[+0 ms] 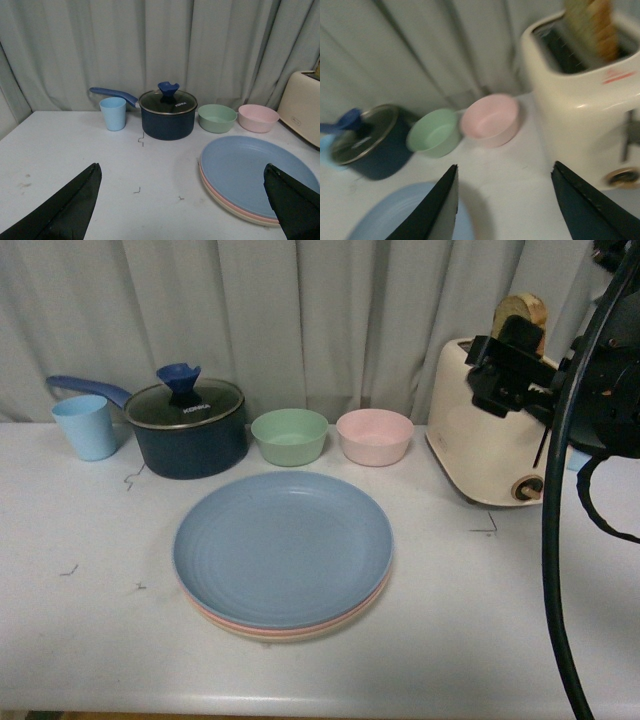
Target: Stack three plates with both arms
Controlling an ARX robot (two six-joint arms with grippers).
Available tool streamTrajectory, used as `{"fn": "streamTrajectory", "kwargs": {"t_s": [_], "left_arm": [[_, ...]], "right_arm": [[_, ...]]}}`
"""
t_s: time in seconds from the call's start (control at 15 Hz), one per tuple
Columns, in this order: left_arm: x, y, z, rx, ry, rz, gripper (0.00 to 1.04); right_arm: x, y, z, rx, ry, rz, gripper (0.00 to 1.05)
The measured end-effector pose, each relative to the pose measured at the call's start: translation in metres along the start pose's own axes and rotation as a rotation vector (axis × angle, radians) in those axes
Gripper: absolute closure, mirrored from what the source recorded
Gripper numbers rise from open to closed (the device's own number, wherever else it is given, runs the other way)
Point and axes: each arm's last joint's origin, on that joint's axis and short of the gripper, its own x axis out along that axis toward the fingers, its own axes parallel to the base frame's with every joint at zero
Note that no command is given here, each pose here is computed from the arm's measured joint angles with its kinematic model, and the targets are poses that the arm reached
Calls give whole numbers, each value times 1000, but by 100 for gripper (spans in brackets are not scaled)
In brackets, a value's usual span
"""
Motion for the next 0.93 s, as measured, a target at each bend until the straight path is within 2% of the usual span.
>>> {"fn": "streamTrajectory", "kwargs": {"t_s": [0.07, 0.13, 0.2, 0.27, 0.33, 0.53, 0.67, 0.93], "left_arm": [[0, 0, 0, 0, -2, 0, 7], [0, 0, 0, 0, 3, 5, 7], [0, 0, 0, 0, 1, 4, 7], [0, 0, 0, 0, 0, 3, 7], [0, 0, 0, 0, 1, 4, 7], [0, 0, 0, 0, 1, 4, 7], [0, 0, 0, 0, 1, 3, 7], [0, 0, 0, 0, 0, 4, 7]], "right_arm": [[-20, -13, -18, -142, -134, -119, 56], [-42, -25, -36, -235, -153, -178, 67], [-63, -32, -31, -297, -224, -191, 78], [-84, -29, -10, -327, -321, -189, 92], [-103, -29, -1, -350, -353, -188, 103], [-136, -41, -22, -370, -274, -192, 103], [-157, -43, -19, -369, -314, -195, 103], [-189, -53, -25, -369, -304, -192, 103]]}}
